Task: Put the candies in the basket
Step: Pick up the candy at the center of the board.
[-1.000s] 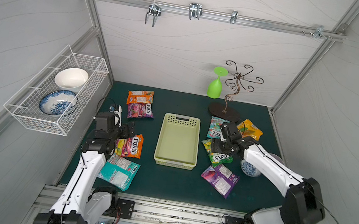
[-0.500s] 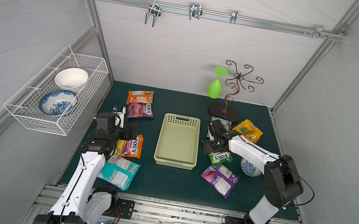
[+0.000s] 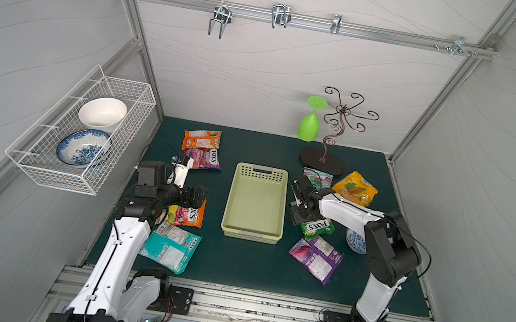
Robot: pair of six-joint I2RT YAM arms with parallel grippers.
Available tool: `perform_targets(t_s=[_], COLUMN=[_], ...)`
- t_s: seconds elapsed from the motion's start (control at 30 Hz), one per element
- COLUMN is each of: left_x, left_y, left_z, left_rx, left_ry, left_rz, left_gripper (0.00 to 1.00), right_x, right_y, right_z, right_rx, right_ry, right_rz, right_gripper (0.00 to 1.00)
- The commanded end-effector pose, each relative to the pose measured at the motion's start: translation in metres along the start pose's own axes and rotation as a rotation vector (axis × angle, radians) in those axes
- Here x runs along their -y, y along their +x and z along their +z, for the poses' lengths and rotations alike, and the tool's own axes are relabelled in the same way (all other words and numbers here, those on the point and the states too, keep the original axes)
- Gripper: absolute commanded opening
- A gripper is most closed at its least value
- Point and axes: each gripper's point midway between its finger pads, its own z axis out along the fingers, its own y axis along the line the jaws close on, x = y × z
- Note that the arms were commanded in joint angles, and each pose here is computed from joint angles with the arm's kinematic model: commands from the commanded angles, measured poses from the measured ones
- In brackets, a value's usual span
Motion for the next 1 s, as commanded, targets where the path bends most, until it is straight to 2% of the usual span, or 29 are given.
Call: perform_targets(t_s=[0.0,0.13,0.3,0.47,0.97], left_x=[0.022,0.019,0.019,0.024,0.024], left_y=[-0.018,-0.017,-0.019,-0.016,-0.017], left_z=[-0.010,-0.008,-0.009,-0.009,-0.011], left_rx=[0.051,0.050,0.050,0.048,0.052], left_ry=[0.097,0.078,0.073,0.090,0.085], left_rz=[0.066,0.069,0.068,0.082,0.083], left_gripper=[0.98,0.98,0.98,0.98,0.98], right_x=[-0.001,-0.004,-0.006,-0.004,0.012], right_y=[-0.005,-0.005,-0.005,-0.006,-0.020], right_z=[0.003,0.000,-0.007,-0.017,-0.083], right_rx=[0.006,0.022,0.012,0.037,0.142], right_ry=[0.026,0.041,0.047,0.041,0.041], right_rz=[-0.042,-0.075,-0.118,-0.129,-0.136], right_gripper=[0.64,0.52,0.20,0.01,0.00])
